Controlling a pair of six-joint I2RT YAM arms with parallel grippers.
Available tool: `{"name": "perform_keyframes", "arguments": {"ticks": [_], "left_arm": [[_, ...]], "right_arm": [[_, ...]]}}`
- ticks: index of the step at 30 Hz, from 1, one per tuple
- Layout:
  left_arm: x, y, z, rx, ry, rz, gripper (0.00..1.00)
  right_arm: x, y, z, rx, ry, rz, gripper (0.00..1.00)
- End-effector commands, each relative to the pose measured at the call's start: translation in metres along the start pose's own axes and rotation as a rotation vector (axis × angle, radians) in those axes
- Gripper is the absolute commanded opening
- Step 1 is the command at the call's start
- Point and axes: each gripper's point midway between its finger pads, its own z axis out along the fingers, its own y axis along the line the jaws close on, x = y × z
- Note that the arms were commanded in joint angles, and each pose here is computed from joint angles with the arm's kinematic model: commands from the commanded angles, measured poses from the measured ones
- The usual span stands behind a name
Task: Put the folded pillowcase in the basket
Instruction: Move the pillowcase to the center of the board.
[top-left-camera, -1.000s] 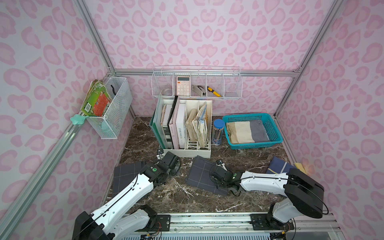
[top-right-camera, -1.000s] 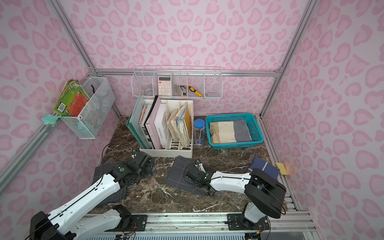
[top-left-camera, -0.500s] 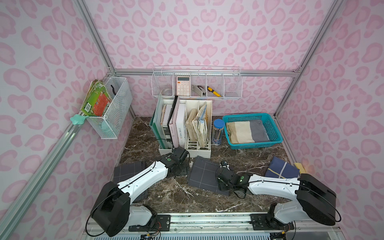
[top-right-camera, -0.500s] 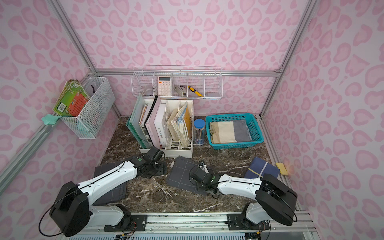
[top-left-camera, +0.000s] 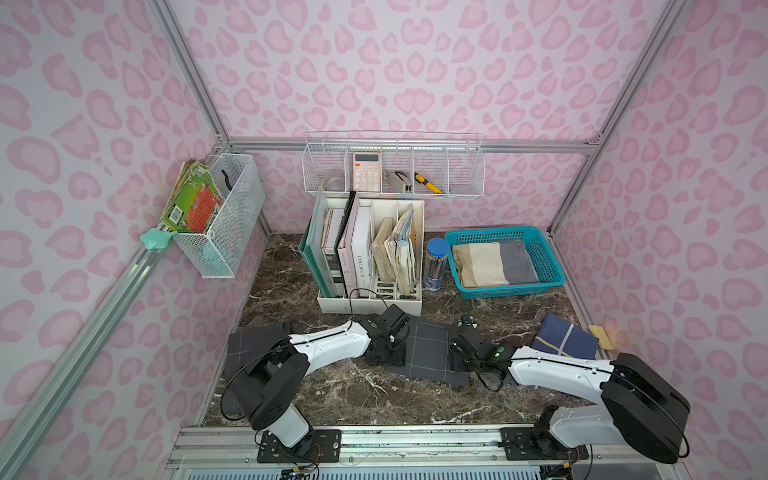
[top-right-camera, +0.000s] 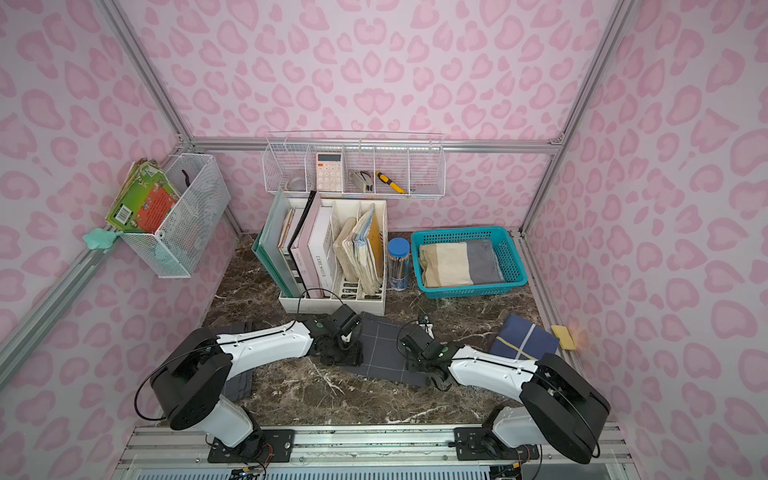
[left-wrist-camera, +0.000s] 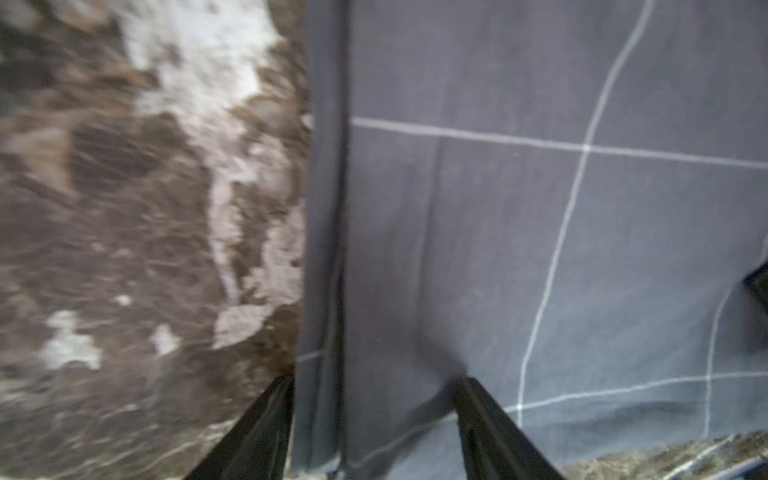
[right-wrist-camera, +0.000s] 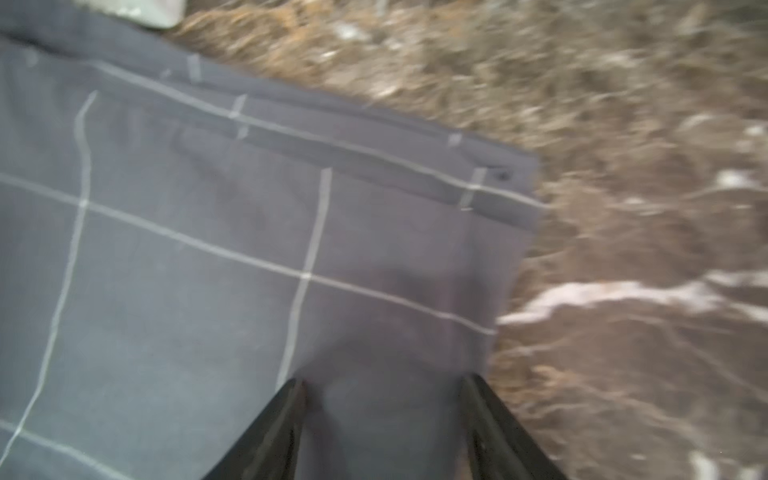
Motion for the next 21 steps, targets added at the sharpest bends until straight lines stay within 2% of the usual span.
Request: {"name": "perform_keyframes", "arguments": {"ticks": [1, 6, 9, 15, 21], "left_arm": [[0.003, -0.023, -0.007, 0.069, -0.015, 0.002, 0.60], [0.004, -0.030, -0.020, 0.095, -0.053, 0.003, 0.56], [-0.005, -0.016, -0.025, 0.020, -0.082, -0.017, 0.63], [-0.028, 0.000, -0.019, -0.005, -0.077, -0.118, 0.73], [-0.045, -0.007, -0.006, 0.016, -0.062, -0.148, 0.72]], "right_arm": [[-0.007, -0.012, -0.007, 0.003, -0.008, -0.009, 0.64], [-0.026, -0.035, -0.015, -0.033, -0.056, 0.083, 0.65], [-0.034, -0.041, -0.016, -0.073, -0.082, 0.126, 0.66], [-0.043, -0.047, -0.010, -0.088, -0.084, 0.163, 0.67], [-0.037, -0.045, 0.004, -0.107, -0.007, 0.164, 0.66]]}}
